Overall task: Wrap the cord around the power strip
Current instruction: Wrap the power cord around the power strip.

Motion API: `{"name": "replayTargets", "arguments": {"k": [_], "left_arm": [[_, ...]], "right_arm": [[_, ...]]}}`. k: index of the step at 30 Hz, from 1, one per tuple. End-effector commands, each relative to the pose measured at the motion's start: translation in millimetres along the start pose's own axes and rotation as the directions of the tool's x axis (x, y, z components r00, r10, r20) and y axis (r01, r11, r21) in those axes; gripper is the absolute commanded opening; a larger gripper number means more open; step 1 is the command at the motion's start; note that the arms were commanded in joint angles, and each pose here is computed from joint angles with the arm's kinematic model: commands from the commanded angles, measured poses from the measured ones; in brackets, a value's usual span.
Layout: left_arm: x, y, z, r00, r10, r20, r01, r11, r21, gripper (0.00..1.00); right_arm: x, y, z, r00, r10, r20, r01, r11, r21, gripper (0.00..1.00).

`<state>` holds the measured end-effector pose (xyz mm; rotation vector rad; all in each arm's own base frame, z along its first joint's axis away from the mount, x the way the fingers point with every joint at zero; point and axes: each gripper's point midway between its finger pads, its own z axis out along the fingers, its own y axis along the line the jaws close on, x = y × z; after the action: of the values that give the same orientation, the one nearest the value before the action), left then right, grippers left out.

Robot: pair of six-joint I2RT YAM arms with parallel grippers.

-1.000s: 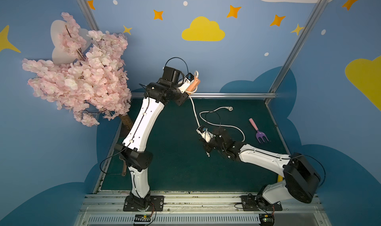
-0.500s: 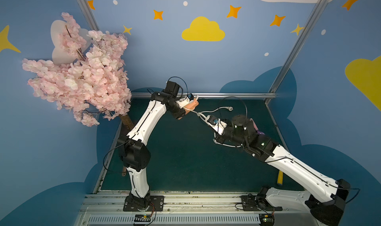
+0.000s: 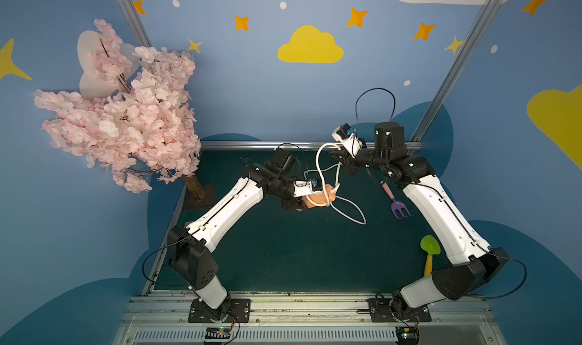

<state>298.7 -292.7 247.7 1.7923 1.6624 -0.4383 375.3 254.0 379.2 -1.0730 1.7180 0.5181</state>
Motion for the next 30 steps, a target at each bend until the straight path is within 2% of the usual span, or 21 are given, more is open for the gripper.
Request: {"name": "replayTargets", "arguments": {"k": [1,7,11,13,15,17,19,22,25,27,28,30], "left_arm": [[-36.8,-4.2,-16.7,0.985,0.093,0.148,-0.089,0.995,-0.037,0.02],[-58.6,17.5,-35.7,0.970,0.078,0.231,-0.044,0.988,-0.151,0.02],[-72.0,58.0,-52.1,0.964,-0.003,0.265,0.080,0.957,-0.279,0.03],[-76.1,75.0,-61.4,0.960,-0.070,0.272,0.155,0.938,-0.308,0.02],[-79.1,85.6,-68.5,0.956,-0.118,0.267,0.205,0.923,-0.326,0.02],[-81.6,91.9,-73.2,0.953,-0.154,0.262,0.238,0.914,-0.329,0.03],[-83.0,98.8,-77.5,0.949,-0.180,0.258,0.264,0.901,-0.344,0.03],[-83.4,105.1,-81.4,0.944,-0.204,0.260,0.288,0.892,-0.349,0.03],[-74.2,120.1,-89.1,0.933,-0.252,0.258,0.338,0.859,-0.385,0.03],[-70.3,128.8,-96.3,0.919,-0.283,0.275,0.376,0.840,-0.392,0.03],[-68.9,133.1,-100.7,0.910,-0.298,0.287,0.396,0.829,-0.396,0.03],[-63.1,141.9,-105.1,0.896,-0.327,0.300,0.429,0.809,-0.402,0.03]], "right_arm": [[2.0,-15.3,11.3,0.987,0.157,0.025,-0.154,0.984,-0.086,0.00],[50.7,-31.8,67.1,0.947,0.310,-0.086,-0.318,0.942,-0.105,0.00],[85.5,-38.6,101.0,0.908,0.397,-0.131,-0.410,0.907,-0.095,0.00],[96.0,-47.3,112.3,0.892,0.443,-0.095,-0.448,0.892,-0.051,0.08],[97.6,-50.6,116.8,0.885,0.465,-0.038,-0.466,0.884,-0.045,0.21],[97.7,-48.3,120.3,0.876,0.482,0.005,-0.481,0.875,-0.061,0.29],[102.1,-43.9,125.1,0.875,0.484,0.017,-0.483,0.874,-0.053,0.40],[115.7,-32.8,129.3,0.877,0.481,0.010,-0.480,0.876,-0.037,0.51],[121.4,-26.3,122.1,0.866,0.498,0.041,-0.497,0.867,-0.029,0.61],[127.5,-22.2,118.7,0.857,0.512,0.061,-0.512,0.859,-0.026,0.60],[132.1,-19.5,118.9,0.854,0.517,0.064,-0.516,0.856,-0.026,0.54],[141.0,-15.6,121.8,0.844,0.531,0.070,-0.530,0.847,-0.029,0.34]]}}
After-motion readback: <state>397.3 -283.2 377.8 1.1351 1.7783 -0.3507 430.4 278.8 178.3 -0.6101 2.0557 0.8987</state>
